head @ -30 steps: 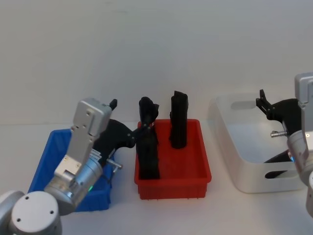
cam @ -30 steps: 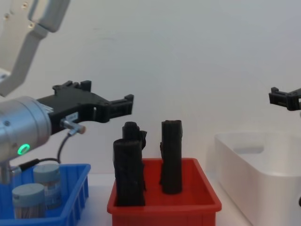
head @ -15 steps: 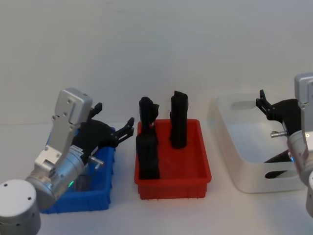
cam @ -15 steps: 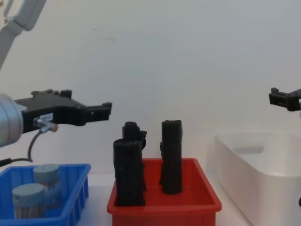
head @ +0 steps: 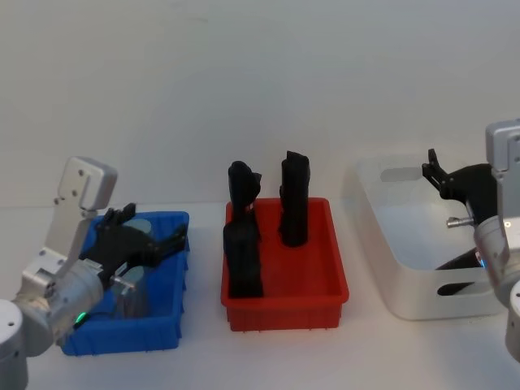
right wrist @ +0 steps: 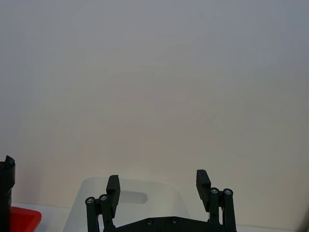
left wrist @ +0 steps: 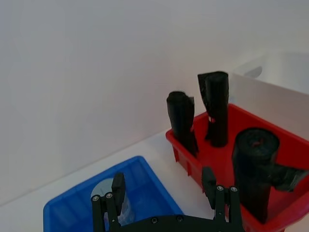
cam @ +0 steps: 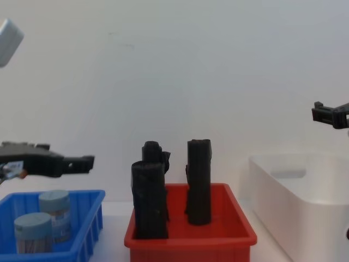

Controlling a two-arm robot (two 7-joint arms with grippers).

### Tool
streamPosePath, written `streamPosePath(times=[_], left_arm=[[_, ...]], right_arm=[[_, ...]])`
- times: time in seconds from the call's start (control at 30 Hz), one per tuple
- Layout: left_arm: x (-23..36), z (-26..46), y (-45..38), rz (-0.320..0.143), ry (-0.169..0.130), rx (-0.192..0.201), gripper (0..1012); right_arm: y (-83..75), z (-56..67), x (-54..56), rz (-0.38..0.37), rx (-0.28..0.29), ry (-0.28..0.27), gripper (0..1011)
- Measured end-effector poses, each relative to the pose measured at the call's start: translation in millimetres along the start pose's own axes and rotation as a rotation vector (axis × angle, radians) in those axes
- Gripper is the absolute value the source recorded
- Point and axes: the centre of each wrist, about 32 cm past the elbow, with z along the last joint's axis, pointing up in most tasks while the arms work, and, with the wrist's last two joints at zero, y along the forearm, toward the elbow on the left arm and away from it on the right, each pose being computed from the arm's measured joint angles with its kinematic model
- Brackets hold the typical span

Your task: Pick the cotton swabs from the blue box and place them into the white box.

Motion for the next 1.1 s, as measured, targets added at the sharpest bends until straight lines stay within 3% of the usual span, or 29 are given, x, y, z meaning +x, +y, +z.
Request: streamPosePath(times=[0.3,0.57,1.1], left_arm=[[15.2,-11.8,4.8,0.004,0.034,0.094,1004],[22.3,-19.2,5.0,0.019,0.029,0.121,1004],[32.7,-29.8,-2.3,0.039,0.007,0.163,1004]], right_arm=[[0.0,0.0,0.0,0.0,0.0,0.0,1001],[0.0,0.0,0.0,0.0,0.0,0.0,1001],[0.0,0.0,0.0,0.0,0.0,0.0,1001]])
